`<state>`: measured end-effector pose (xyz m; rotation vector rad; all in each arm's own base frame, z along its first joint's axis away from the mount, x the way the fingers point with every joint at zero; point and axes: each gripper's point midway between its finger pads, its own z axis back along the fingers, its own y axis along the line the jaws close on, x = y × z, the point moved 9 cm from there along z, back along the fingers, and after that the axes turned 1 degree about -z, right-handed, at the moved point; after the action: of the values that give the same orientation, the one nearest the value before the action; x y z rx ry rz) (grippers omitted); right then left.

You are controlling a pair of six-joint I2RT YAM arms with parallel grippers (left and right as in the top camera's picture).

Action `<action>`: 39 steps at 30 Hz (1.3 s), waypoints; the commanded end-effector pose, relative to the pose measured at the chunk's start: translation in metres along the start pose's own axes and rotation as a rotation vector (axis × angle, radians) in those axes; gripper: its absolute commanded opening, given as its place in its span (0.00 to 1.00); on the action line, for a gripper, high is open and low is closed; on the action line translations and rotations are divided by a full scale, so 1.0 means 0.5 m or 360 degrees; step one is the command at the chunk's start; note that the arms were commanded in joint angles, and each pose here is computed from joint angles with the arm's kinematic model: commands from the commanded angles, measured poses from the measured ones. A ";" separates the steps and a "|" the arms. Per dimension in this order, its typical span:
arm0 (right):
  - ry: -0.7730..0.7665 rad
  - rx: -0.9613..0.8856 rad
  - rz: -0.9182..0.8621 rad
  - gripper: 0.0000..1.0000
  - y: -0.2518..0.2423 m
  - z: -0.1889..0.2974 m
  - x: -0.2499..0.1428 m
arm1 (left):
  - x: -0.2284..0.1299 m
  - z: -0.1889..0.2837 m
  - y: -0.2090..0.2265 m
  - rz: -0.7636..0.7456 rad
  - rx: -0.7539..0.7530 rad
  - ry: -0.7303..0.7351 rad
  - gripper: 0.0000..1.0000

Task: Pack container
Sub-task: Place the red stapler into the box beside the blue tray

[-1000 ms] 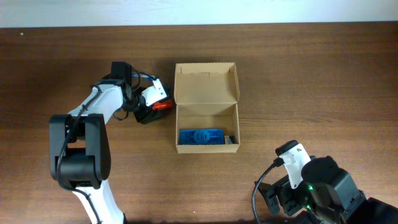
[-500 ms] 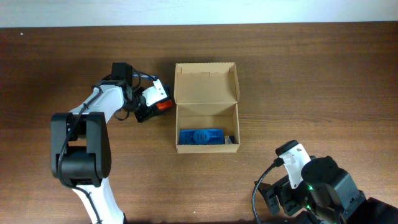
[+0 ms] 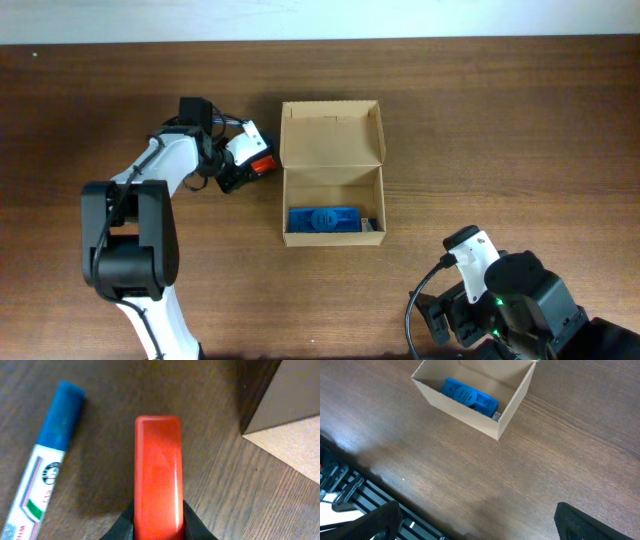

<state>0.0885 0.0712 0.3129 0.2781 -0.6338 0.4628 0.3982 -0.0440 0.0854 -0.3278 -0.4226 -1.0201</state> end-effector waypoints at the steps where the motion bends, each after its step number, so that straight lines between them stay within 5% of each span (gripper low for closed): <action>1: -0.0036 -0.0010 -0.0018 0.99 -0.001 0.007 0.003 | 0.040 0.070 0.013 -0.0025 0.0143 -0.0084 0.02; 8: -0.0036 -0.0010 -0.0018 0.99 -0.001 0.007 0.003 | 0.120 0.309 -0.030 -0.0031 0.0706 -0.0200 0.02; 13: -0.0036 -0.0010 -0.0018 0.99 -0.001 0.007 0.003 | 0.180 0.415 -0.138 -0.0133 0.0722 -0.0454 0.02; 23: -0.0036 -0.0010 -0.0018 0.99 -0.001 0.007 0.003 | 0.302 0.281 -0.350 -0.0561 0.0132 -0.0416 0.02; 39: -0.0036 -0.0010 -0.0018 0.99 -0.001 0.007 0.003 | 0.246 0.030 -0.268 -0.0792 -0.0002 0.0110 0.02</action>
<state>0.0885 0.0711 0.3129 0.2780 -0.6338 0.4619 0.3270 -0.1958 0.1681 -0.2022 -0.4376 -1.4867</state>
